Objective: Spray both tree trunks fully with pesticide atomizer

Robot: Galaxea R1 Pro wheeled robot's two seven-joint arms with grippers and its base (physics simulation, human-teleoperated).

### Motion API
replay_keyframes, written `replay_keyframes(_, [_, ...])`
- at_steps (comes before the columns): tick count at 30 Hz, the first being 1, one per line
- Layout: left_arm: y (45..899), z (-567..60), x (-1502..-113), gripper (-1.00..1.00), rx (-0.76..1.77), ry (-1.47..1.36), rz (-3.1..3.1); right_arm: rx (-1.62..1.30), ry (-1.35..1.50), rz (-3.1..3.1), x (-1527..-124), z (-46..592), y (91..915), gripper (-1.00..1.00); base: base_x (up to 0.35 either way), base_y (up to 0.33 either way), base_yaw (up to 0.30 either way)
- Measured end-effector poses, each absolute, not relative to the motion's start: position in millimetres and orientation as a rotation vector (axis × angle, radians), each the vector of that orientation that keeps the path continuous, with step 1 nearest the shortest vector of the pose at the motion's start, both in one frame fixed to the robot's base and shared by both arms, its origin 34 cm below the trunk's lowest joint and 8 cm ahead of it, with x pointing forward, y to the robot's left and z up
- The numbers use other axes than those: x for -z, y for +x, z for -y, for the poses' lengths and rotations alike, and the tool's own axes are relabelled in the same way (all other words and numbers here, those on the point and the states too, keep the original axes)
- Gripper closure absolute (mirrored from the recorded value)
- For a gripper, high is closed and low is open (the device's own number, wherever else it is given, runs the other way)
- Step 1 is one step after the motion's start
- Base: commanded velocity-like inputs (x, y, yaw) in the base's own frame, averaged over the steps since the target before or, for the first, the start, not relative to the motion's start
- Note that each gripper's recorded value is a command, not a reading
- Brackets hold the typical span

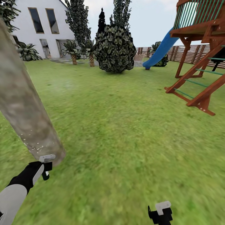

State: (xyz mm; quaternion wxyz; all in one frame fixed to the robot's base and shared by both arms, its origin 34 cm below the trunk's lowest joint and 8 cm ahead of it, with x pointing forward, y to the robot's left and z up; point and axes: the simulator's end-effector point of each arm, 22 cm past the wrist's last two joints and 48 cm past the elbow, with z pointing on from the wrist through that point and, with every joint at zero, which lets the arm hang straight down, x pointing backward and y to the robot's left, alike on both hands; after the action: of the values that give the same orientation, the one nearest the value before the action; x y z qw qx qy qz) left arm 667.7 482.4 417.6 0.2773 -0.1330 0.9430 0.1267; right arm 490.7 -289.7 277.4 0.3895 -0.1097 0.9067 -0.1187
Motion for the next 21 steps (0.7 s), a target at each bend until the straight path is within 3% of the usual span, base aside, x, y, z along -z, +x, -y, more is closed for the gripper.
replay_keyframes(21, [667.8, -482.5, -417.8, 1.00, -0.341, -0.357, -2.531, 0.299, -0.280, -2.306, -277.2, 288.1, 490.5, -1.00, 0.154, -0.242, 0.273])
